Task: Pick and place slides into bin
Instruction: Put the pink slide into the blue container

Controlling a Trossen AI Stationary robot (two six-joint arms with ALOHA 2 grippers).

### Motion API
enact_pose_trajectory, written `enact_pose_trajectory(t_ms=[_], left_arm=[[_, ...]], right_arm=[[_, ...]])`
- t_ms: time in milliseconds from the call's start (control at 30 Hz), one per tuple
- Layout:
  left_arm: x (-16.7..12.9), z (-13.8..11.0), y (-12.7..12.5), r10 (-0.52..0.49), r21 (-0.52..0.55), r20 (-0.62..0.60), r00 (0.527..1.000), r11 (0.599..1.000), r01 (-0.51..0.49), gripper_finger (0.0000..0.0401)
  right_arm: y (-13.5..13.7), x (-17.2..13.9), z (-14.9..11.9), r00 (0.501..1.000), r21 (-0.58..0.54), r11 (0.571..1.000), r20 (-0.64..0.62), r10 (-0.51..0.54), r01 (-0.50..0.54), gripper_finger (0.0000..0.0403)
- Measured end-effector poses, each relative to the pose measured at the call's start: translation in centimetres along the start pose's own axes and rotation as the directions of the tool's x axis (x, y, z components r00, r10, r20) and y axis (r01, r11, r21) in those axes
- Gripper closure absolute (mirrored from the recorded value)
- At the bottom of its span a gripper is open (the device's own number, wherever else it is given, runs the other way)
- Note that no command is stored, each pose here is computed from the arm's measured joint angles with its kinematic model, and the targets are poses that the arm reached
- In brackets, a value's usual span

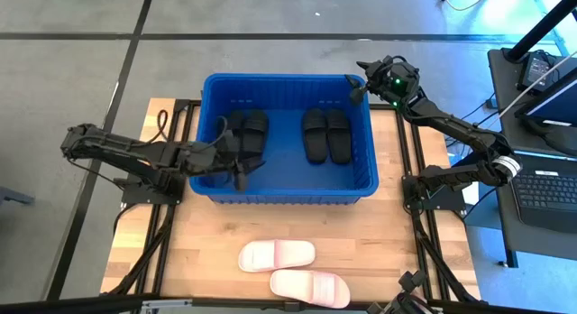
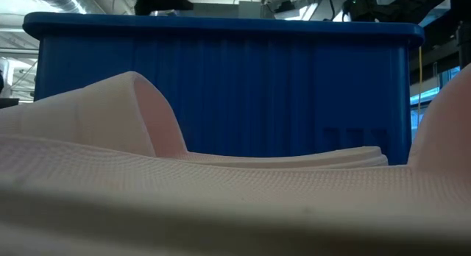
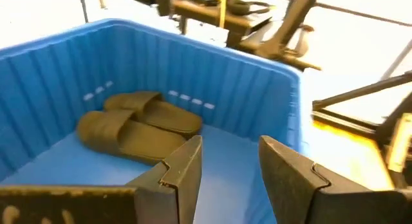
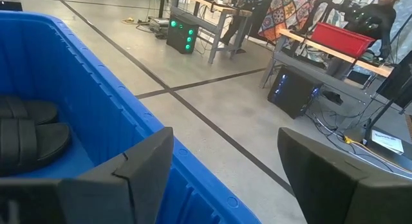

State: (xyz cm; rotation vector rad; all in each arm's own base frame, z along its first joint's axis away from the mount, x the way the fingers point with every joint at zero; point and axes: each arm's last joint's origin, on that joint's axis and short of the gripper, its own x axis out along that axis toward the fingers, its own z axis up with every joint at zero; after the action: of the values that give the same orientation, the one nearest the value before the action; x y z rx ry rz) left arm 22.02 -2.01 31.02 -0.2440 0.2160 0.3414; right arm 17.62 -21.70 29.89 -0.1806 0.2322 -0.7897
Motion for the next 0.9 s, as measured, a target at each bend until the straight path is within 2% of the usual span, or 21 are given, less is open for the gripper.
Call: enact_pose_trajectory(t_ms=[367,600,800,900], left_arm=[[-1.4,-3.5,-0.2,-0.077,0.048,-0.002,0.997,0.996,0.077,0.0254],[-1.9,-5.2,-0.1,-0.139,0.048,0.095,0.986,0.990,0.135,0.0254],[-2.1,-6.2,-0.3,-0.165,0.062,0.084,0.983,0.985,0.160,0.0254],[-2.3,-6.3,-0.5,-0.168,0.118,0.082,0.982,0.980,0.157,0.0254]], right_arm=[[0.0,0.0,0.1,1.000,0.027,1.000,0.010,0.003,-0.003,0.0124],[0.6,-0.1,0.7,0.992,0.037,0.994,0.079,0.100,-0.103,0.0124],[1.1,-0.3,3.6,0.969,0.010,0.985,0.177,0.170,-0.175,0.0124],[1.8,-0.5,5.4,0.943,-0.017,0.971,0.233,0.238,-0.240,0.0124]])
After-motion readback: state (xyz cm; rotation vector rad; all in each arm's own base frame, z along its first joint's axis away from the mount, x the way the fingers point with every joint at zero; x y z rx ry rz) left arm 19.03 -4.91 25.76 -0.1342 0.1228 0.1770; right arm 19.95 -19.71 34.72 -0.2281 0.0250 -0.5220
